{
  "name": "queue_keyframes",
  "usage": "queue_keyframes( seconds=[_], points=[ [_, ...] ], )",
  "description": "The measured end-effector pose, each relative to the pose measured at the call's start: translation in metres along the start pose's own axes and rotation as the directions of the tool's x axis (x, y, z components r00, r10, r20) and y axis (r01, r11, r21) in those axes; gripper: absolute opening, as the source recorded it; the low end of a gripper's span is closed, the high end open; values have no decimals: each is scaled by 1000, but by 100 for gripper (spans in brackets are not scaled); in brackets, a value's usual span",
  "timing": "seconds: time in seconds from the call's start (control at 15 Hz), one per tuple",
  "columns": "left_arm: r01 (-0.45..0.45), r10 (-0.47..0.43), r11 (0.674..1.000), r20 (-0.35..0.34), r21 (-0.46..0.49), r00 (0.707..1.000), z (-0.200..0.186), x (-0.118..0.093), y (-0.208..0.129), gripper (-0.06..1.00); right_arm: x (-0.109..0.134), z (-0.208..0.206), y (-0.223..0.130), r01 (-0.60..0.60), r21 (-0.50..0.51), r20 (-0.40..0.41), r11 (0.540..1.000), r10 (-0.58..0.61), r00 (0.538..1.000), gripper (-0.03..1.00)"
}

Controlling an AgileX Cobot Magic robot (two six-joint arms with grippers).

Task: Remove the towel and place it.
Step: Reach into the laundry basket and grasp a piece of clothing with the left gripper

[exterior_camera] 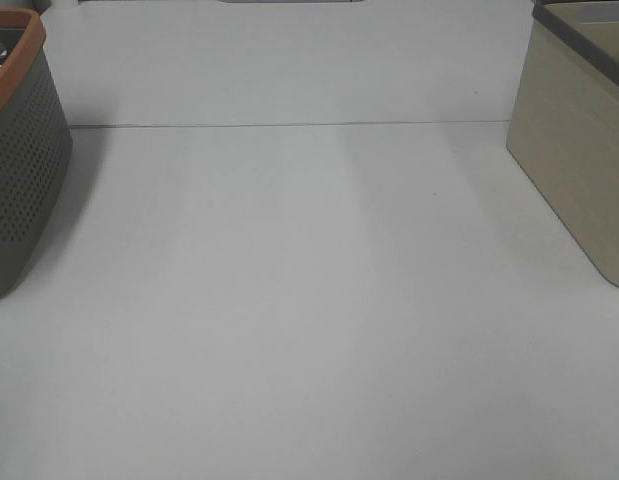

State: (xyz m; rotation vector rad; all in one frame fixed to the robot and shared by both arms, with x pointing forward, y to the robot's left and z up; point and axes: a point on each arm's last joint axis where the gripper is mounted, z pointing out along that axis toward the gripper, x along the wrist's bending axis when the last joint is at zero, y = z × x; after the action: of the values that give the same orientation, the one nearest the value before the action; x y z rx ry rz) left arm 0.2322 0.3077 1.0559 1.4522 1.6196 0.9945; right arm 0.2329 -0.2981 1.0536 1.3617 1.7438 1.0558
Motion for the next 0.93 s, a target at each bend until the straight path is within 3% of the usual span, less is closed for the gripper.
queue_keyframes(
  seconds=[0.93],
  points=[
    [0, 0, 1000, 1, 0, 1000, 0, 0, 0, 73, 0, 0, 0, 0, 0, 0, 1000, 0, 1000, 63]
  ],
)
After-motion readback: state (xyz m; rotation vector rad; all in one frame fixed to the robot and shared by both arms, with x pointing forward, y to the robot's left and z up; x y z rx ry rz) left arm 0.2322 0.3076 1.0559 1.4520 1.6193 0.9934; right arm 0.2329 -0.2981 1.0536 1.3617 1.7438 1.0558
